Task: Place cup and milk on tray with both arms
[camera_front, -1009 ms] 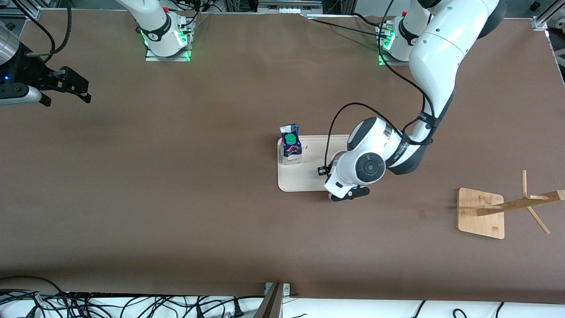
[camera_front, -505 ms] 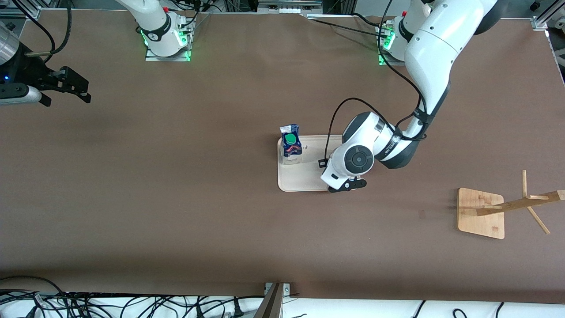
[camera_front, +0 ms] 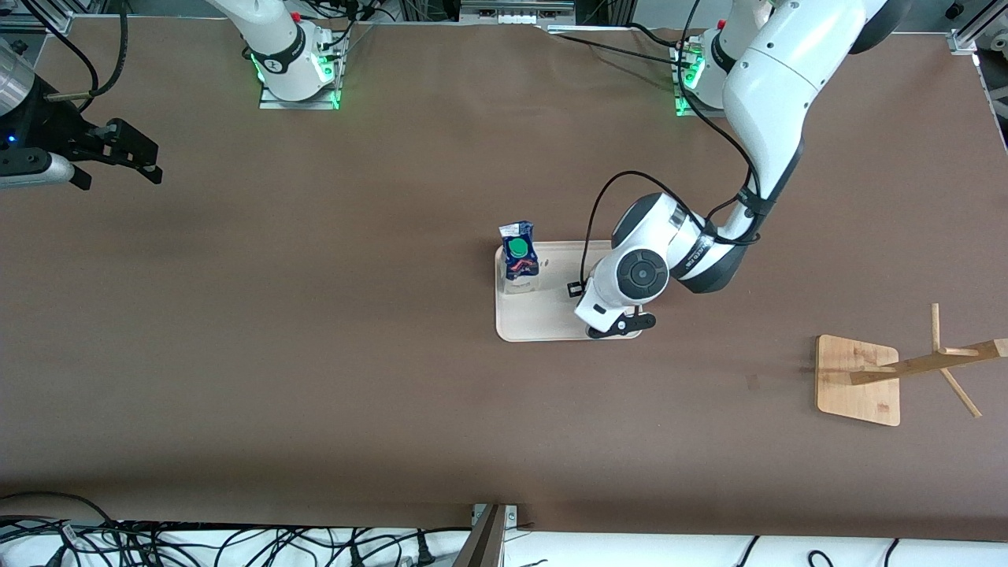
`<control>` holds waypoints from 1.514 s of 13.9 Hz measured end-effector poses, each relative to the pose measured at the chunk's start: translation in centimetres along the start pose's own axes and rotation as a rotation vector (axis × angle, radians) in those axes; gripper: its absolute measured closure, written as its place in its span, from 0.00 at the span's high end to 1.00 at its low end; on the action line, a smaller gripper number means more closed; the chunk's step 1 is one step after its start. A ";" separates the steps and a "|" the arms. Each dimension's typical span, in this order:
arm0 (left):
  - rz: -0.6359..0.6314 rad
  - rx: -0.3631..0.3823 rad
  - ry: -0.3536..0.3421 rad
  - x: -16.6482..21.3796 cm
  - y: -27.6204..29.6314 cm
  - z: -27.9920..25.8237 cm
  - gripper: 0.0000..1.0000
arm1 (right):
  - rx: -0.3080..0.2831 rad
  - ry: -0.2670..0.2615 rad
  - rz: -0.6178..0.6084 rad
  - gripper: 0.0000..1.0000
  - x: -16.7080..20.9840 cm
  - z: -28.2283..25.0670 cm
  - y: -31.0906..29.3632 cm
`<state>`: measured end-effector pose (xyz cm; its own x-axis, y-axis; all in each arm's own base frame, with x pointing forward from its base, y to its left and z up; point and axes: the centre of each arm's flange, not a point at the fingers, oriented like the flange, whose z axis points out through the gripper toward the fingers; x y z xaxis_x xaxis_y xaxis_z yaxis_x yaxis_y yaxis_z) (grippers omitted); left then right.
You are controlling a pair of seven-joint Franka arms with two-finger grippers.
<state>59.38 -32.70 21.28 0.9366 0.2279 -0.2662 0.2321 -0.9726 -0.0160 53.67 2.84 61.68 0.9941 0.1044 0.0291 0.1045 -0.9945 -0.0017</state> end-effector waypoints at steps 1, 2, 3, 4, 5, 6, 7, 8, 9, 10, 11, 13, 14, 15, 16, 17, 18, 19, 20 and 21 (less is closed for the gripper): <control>0.001 -0.003 0.012 -0.1 0.0 -1.2 0.66 | 0.000 0.000 0.000 1.00 0.0 0.0 0.0; 0.001 0.000 0.024 -0.4 -0.1 -3.0 0.75 | 0.000 0.000 0.000 1.00 0.0 0.0 0.0; 0.000 0.006 0.038 -0.7 -0.4 -5.6 0.86 | 0.000 0.000 0.000 1.00 0.0 0.0 0.0; -0.005 0.017 0.051 -1.2 -1.0 -8.8 0.95 | 0.000 0.000 0.000 1.00 0.0 0.0 0.0; -0.012 0.030 0.062 -1.8 -1.8 -12.2 1.00 | 0.000 -0.001 0.000 1.00 0.0 0.0 0.0; -0.007 0.045 0.067 -2.4 -2.7 -15.6 1.00 | 0.000 -0.003 0.000 1.00 0.0 0.0 0.0; 0.015 0.060 0.068 -2.9 -3.8 -19.0 1.00 | 0.000 -0.004 0.000 1.00 0.0 0.0 0.0; 0.043 0.066 0.071 -3.0 -5.1 -22.1 1.00 | 0.000 -0.004 0.000 1.00 0.0 0.0 0.0; 0.066 0.065 0.076 -2.8 -6.6 -24.8 1.00 | 0.000 -0.004 0.000 1.00 0.0 0.0 0.0; 0.086 0.060 0.078 -2.2 -8.4 -27.1 1.00 | 0.000 -0.005 0.000 1.00 0.0 0.0 0.0; 0.112 0.056 0.075 -1.5 -10.6 -29.0 1.00 | 0.000 -0.005 0.000 1.00 0.0 0.0 0.0; 0.171 0.043 0.085 -0.2 -15.0 -32.2 1.00 | 0.000 -0.006 0.000 1.00 0.0 0.1 0.0; 0.203 0.035 0.100 0.2 -17.3 -33.7 1.00 | 0.000 -0.006 0.000 1.00 -0.1 0.1 0.0; 0.237 0.032 0.110 0.5 -19.4 -34.8 1.00 | 0.000 -0.006 0.000 1.00 -0.1 0.1 0.0; 0.266 0.034 0.116 0.7 -21.0 -35.5 1.00 | 0.000 -0.007 0.000 1.00 -0.1 0.1 0.0; 0.283 0.042 0.121 0.9 -21.9 -35.8 1.00 | 0.000 -0.007 0.000 1.00 -0.1 0.1 0.0; 0.294 0.058 0.126 0.9 -22.5 -35.9 1.00 | 0.000 -0.007 0.000 1.00 -0.1 0.1 0.0; 0.302 0.073 0.127 0.8 -22.8 -36.0 1.00 | 0.000 -0.007 0.000 1.00 -0.1 0.1 0.0; 0.292 0.085 0.138 0.6 -23.3 -36.0 1.00 | 0.000 -0.007 0.000 1.00 -0.1 0.1 0.0; 0.268 0.089 0.174 0.4 -24.3 -36.3 1.00 | 0.000 -0.007 0.000 1.00 -0.1 0.1 0.0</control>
<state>63.66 -7.23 56.59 0.9938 -0.0400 -0.1034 -0.0457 -0.9975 -0.0538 53.61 2.83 61.62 0.9943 0.1042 0.0219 0.1043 -0.9945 -0.0020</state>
